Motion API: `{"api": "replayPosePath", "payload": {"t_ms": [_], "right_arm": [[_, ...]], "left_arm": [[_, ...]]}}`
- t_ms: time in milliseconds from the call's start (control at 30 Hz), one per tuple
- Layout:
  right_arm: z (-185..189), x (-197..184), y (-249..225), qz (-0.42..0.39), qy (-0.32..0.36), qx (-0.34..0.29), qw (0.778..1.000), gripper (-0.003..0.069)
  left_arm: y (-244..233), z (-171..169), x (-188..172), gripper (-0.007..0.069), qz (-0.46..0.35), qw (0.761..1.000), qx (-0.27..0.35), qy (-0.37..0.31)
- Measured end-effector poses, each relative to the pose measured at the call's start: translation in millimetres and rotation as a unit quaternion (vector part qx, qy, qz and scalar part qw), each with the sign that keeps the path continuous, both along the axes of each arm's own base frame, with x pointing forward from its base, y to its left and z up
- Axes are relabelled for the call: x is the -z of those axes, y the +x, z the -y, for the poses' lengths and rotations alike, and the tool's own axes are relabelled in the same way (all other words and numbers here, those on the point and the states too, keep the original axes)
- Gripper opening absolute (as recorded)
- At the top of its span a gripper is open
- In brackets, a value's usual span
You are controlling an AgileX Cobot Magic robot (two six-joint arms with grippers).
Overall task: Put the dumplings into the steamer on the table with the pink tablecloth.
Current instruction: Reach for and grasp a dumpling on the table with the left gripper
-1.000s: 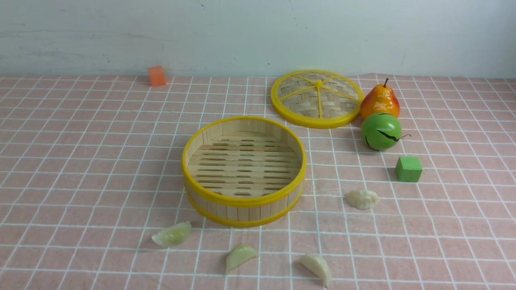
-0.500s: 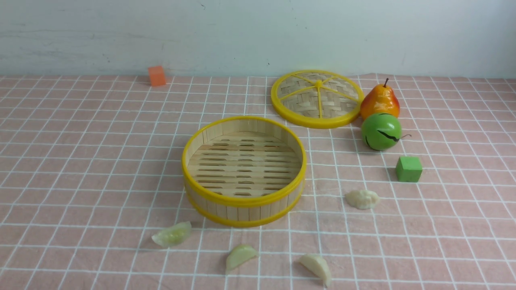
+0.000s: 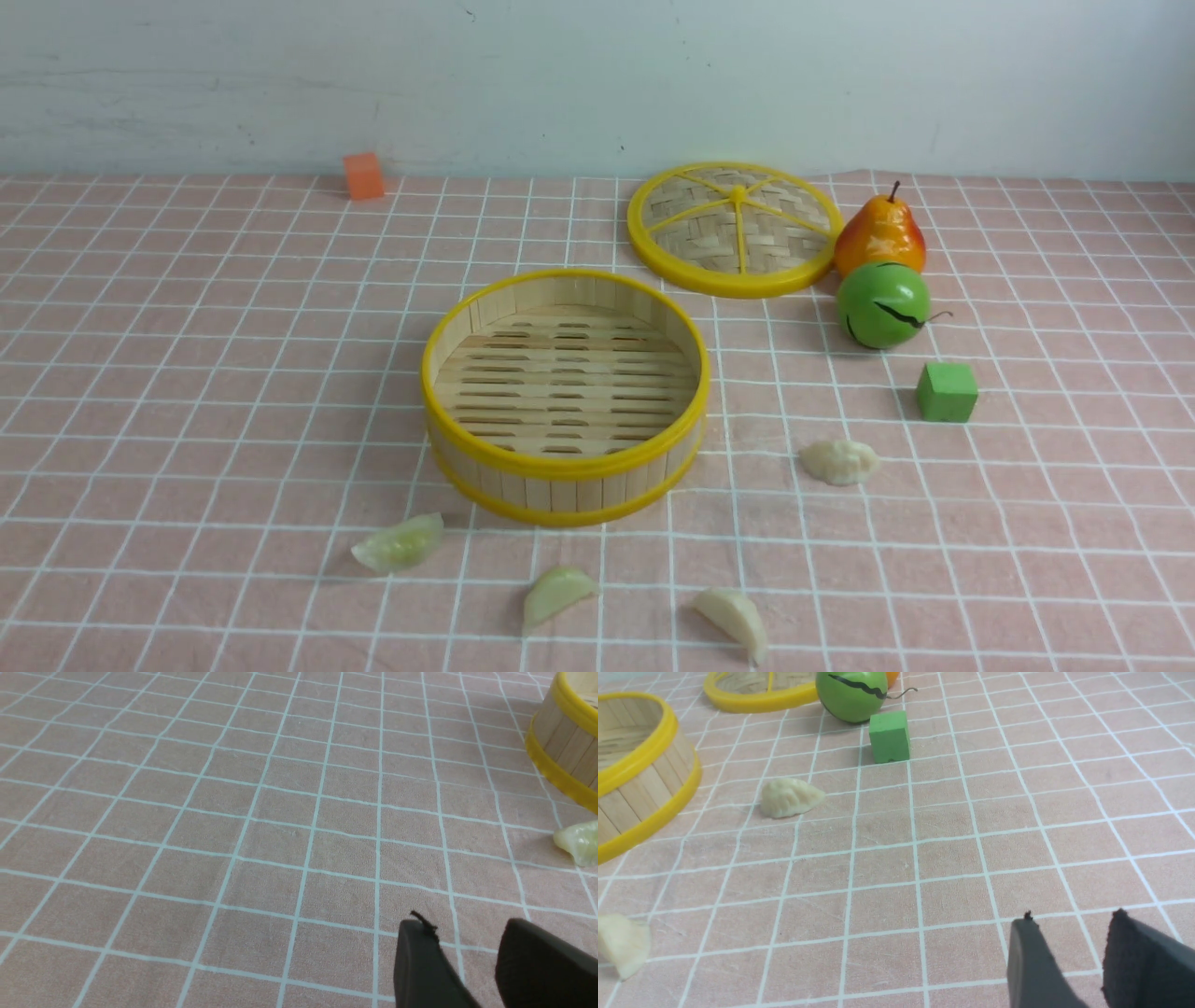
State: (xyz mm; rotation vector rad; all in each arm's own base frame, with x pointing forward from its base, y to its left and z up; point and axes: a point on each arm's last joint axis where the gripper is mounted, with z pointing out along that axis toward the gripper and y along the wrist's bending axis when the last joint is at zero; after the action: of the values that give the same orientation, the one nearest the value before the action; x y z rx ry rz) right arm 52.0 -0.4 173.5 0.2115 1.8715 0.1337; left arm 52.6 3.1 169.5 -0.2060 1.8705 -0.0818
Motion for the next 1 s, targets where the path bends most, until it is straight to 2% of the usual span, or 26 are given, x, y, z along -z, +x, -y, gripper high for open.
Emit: {"api": "replayPosePath", "payload": {"t_ms": [33,67,100,133,167,200,267,300,333,367,400,433,467,667,700,733,800,900,933,967,1000], "right_arm": [[0,0,0,0.0,0.0,0.0,1.0,0.0239],[0,0,0,0.0,0.004,0.0,1.0,0.0239],[-1,0,0,0.0,0.024,-0.001,1.0,0.0239],[-2,0,0,0.0,0.04,0.0,0.999,0.0239],[-4,0,0,0.001,0.078,0.001,0.997,0.0239],[-9,-1,0,-0.001,0.178,0.005,0.984,0.0239],[-15,-2,0,-0.01,0.299,0.009,0.954,0.0239],[-18,-3,-1,-0.015,0.364,0.012,0.931,0.0239],[-21,-3,-1,-0.021,0.422,0.013,0.906,0.0239],[-22,-4,-1,-0.023,0.442,0.013,0.897,0.0239],[-25,-4,-1,-0.03,0.487,0.013,0.873,0.0239],[-26,-5,-1,-0.032,0.498,0.012,0.866,0.0239],[-27,-6,-1,-0.034,0.524,0.011,0.851,0.0239],[-26,-8,0,-0.021,0.54,0.015,0.841,0.0239],[-25,-9,0,-0.014,0.537,0.016,0.843,0.0239],[-24,-10,0,-0.008,0.528,0.013,0.849,0.0239],[-25,-12,0,0.0,0.483,-0.005,0.876,0.0239],[-26,-38,-4,0.044,0.394,-0.05,0.917,0.023],[-26,-40,-4,0.048,0.387,-0.053,0.919,0.0227],[-26,-59,-5,0.076,0.332,-0.074,0.937,0.0197],[-25,-71,-4,0.086,0.296,-0.082,0.948,0.0174]], "left_arm": [[0,0,0,0.0237,0.001,1.0,-0.001,-0.003],[0,2,-1,0.0237,0.008,0.999,-0.004,-0.045],[1,6,-3,0.0237,0.021,0.986,-0.018,-0.166],[1,8,-4,0.0237,0.025,0.976,-0.021,-0.217],[2,10,-6,0.0237,0.03,0.95,-0.033,-0.31],[2,15,-10,0.0237,0.036,0.875,-0.051,-0.48],[3,17,-14,0.0237,0.037,0.803,-0.061,-0.592],[3,17,-16,0.0237,0.039,0.78,-0.064,-0.621],[3,17,-17,0.0237,0.042,0.768,-0.066,-0.636],[3,17,-17,0.0237,0.043,0.767,-0.066,-0.637],[3,17,-17,0.0237,0.045,0.766,-0.066,-0.638],[3,17,-17,0.0237,0.046,0.767,-0.066,-0.637],[3,16,-17,0.0237,0.049,0.773,-0.065,-0.63],[3,17,-18,0.0237,0.05,0.802,-0.052,-0.593],[1,19,-25,0.0237,0.045,0.822,-0.036,-0.567],[-1,21,-33,0.0237,0.046,0.84,-0.017,-0.54],[-8,25,-61,0.0236,0.065,0.886,0.033,-0.459],[-17,28,-98,0.0202,0.075,0.928,0.076,-0.357],[-17,28,-101,0.0193,0.072,0.931,0.077,-0.351],[-14,29,-116,0.0157,0.035,0.951,0.08,-0.298],[-9,29,-124,0.0127,-0.001,0.959,0.079,-0.271]]}}
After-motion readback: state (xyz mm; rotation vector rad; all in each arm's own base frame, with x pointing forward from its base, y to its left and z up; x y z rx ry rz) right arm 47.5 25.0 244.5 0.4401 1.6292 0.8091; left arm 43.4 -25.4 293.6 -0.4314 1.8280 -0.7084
